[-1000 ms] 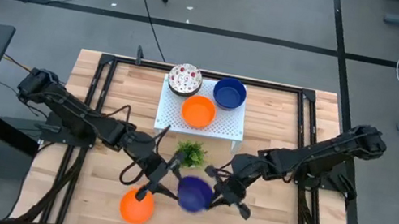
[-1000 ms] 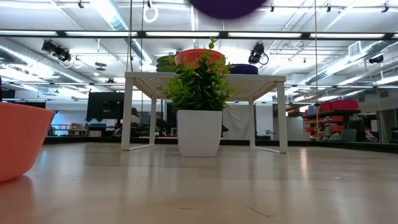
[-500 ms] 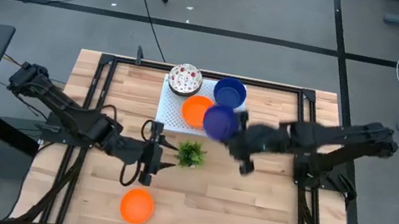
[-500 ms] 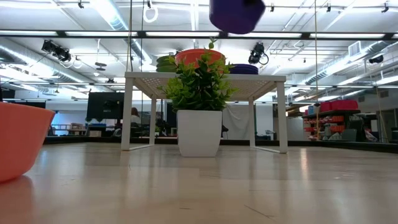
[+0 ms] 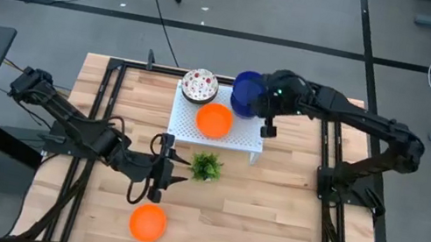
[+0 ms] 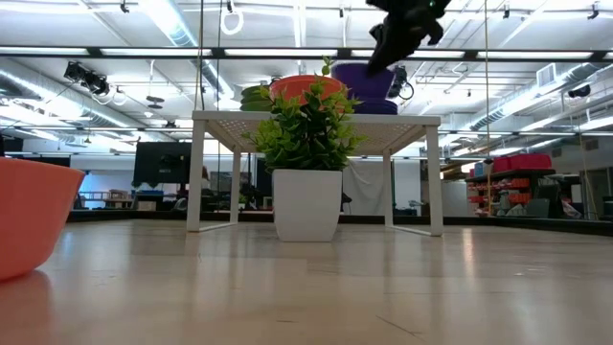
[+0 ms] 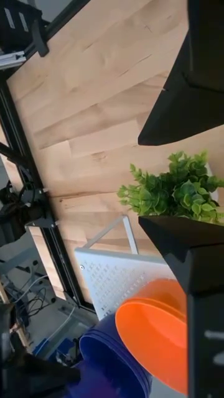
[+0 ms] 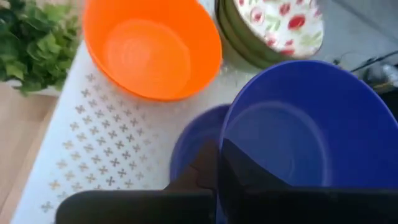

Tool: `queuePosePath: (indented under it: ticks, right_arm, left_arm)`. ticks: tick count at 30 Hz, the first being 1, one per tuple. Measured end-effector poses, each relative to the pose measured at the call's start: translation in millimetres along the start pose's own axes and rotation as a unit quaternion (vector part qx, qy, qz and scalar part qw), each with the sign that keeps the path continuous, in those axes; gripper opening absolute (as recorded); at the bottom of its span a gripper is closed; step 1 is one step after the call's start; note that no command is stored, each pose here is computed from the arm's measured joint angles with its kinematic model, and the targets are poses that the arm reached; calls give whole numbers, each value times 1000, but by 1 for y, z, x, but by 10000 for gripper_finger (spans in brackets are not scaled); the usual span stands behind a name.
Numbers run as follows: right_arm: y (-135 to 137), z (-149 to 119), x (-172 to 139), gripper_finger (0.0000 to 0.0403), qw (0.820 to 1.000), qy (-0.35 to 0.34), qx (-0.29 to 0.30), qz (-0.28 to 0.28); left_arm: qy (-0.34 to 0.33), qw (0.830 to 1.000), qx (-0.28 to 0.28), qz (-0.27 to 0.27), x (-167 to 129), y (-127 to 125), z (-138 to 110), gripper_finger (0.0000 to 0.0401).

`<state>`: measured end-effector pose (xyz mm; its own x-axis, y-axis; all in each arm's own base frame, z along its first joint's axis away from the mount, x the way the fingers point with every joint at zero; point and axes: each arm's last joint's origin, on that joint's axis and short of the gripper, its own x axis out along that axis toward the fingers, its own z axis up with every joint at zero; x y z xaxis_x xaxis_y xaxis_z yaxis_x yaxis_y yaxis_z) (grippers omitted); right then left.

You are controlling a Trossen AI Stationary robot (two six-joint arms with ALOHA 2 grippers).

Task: Pick & Place Mini bowls
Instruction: Stack the blue bowl on top of the blue bowl on the shelf, then stack the orange bowl on top of the orange bowl on the shelf

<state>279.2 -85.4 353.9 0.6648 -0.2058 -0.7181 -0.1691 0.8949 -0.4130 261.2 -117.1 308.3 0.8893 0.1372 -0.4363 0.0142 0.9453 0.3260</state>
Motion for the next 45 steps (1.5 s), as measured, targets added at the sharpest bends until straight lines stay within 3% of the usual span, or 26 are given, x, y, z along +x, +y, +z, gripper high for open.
queuePosePath:
  ticks: [7,20,24,30,35,40,45]
  right_arm:
    - [-2,-7,17,2,999,24,19,39]
    - [-1,-11,24,17,996,49,57,48]
    - [-1,-11,24,43,996,49,65,48]
    - [-2,-10,23,115,995,45,82,44]
    - [2,-7,3,166,996,22,79,36]
    - [22,-2,-30,172,989,8,141,49]
    - [75,1,-49,152,979,-2,166,115]
  left_arm:
    - [0,1000,0,0,0,0,0,199]
    - [0,1000,0,-2,0,0,0,199]
    - [0,1000,0,-2,0,0,0,199]
    - [0,1000,0,-2,0,0,0,199]
    - [1,1000,0,-2,0,0,0,199]
    - [0,1000,0,-2,0,0,0,199]
    - [0,1000,-4,-11,0,-1,0,199]
